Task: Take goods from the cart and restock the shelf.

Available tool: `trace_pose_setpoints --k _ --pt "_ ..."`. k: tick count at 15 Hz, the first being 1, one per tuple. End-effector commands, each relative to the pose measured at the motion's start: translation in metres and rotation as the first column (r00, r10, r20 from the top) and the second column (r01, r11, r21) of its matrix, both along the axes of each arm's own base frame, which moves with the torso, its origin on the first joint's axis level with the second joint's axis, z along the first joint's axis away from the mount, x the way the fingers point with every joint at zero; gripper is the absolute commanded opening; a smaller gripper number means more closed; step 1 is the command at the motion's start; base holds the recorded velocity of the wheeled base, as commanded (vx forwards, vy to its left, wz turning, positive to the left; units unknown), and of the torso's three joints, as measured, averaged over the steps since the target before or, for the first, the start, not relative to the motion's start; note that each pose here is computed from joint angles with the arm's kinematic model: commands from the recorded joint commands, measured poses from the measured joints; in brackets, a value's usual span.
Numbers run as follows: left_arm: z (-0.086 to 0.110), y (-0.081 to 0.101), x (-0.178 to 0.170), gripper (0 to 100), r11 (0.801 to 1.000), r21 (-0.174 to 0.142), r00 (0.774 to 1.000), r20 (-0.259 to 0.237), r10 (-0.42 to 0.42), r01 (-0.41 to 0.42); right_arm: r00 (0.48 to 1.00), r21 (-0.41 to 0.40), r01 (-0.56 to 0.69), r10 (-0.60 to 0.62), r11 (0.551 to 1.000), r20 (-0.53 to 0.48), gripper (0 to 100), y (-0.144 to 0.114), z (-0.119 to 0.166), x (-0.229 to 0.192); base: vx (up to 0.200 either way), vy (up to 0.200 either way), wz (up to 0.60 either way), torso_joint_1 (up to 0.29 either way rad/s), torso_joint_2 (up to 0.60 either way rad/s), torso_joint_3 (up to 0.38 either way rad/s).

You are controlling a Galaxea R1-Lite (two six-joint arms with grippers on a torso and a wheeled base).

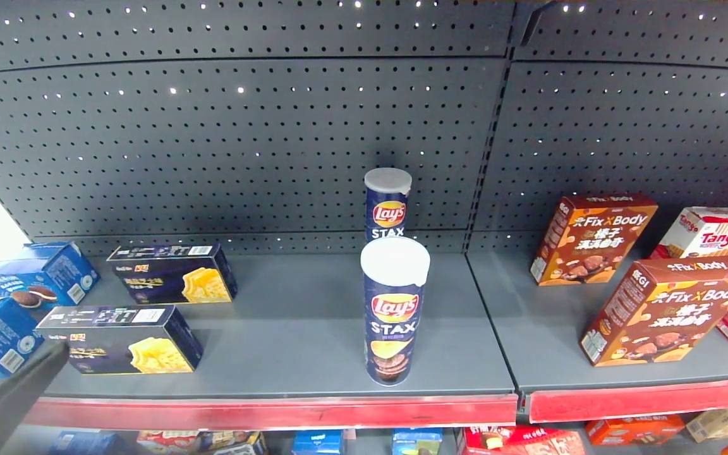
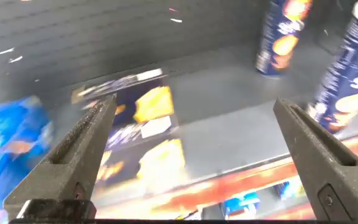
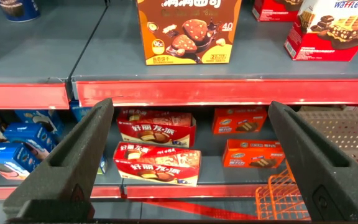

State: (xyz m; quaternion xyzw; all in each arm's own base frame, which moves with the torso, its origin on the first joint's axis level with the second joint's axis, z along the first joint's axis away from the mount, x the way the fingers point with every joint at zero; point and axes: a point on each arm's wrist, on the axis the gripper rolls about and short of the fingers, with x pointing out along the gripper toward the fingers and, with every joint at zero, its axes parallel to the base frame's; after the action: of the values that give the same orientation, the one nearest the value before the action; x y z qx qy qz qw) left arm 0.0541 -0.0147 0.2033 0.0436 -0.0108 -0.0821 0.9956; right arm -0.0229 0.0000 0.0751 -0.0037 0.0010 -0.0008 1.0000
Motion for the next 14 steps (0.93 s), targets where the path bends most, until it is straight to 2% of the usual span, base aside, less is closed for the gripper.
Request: trace_pose_setpoints --k 1,3,4,6,7,9,11,13,14 --pt "-0.040 0.016 -0.043 100 0.990 -0.078 0.988 0.087 0.125 -0.118 1.000 0.000 0.000 0.000 1.000 -0.001 100 0.000 0.000 0.000 0.000 0.000 0.00 0.000 0.00 0.000" --pt "-0.059 0.018 -0.051 100 0.982 -0.089 0.980 0.093 0.178 -0.169 1.000 0.000 0.000 0.000 1.000 -0.001 100 0.000 0.000 0.000 0.000 0.000 0.00 0.000 0.00 0.000" --pt "-0.071 0.017 -0.055 100 0.976 -0.108 0.976 0.083 0.199 -0.190 1.000 0.000 0.000 0.000 1.000 -0.001 100 0.000 0.000 0.000 0.000 0.000 0.00 0.000 0.00 0.000" --pt "-0.092 0.016 -0.061 100 0.970 -0.099 0.973 0.043 0.226 -0.221 1.000 -0.002 0.000 0.000 1.000 -0.001 100 0.000 0.000 0.000 0.000 0.000 0.00 0.000 0.00 0.000" --pt "-0.106 0.016 -0.064 100 0.964 -0.090 0.968 0.003 0.253 -0.251 1.000 0.000 0.000 0.000 1.000 -0.001 100 0.000 0.000 0.000 0.000 0.000 0.00 0.000 0.00 0.000" --pt "-0.119 0.016 -0.068 100 0.954 -0.086 0.957 -0.070 0.283 -0.288 1.000 0.000 0.000 0.000 1.000 -0.001 100 0.000 0.000 0.000 0.000 0.000 0.00 0.000 0.00 0.000" --pt "-0.120 0.015 -0.070 100 0.948 -0.120 0.956 -0.064 0.288 -0.294 1.000 0.000 0.000 0.000 1.000 -0.001 100 0.000 0.000 0.000 0.000 0.000 0.00 0.000 0.00 0.000" --pt "-0.120 0.015 -0.071 100 0.960 -0.114 0.967 -0.044 0.251 -0.255 1.000 0.000 0.000 0.000 1.000 -0.001 100 0.000 0.000 0.000 0.000 0.000 0.00 0.000 0.00 0.000" --pt "-0.121 0.016 -0.073 100 0.965 -0.122 0.973 -0.030 0.229 -0.231 1.000 0.000 0.000 0.000 1.000 -0.001 100 0.000 0.000 0.000 0.000 0.000 0.00 0.000 0.00 0.000"
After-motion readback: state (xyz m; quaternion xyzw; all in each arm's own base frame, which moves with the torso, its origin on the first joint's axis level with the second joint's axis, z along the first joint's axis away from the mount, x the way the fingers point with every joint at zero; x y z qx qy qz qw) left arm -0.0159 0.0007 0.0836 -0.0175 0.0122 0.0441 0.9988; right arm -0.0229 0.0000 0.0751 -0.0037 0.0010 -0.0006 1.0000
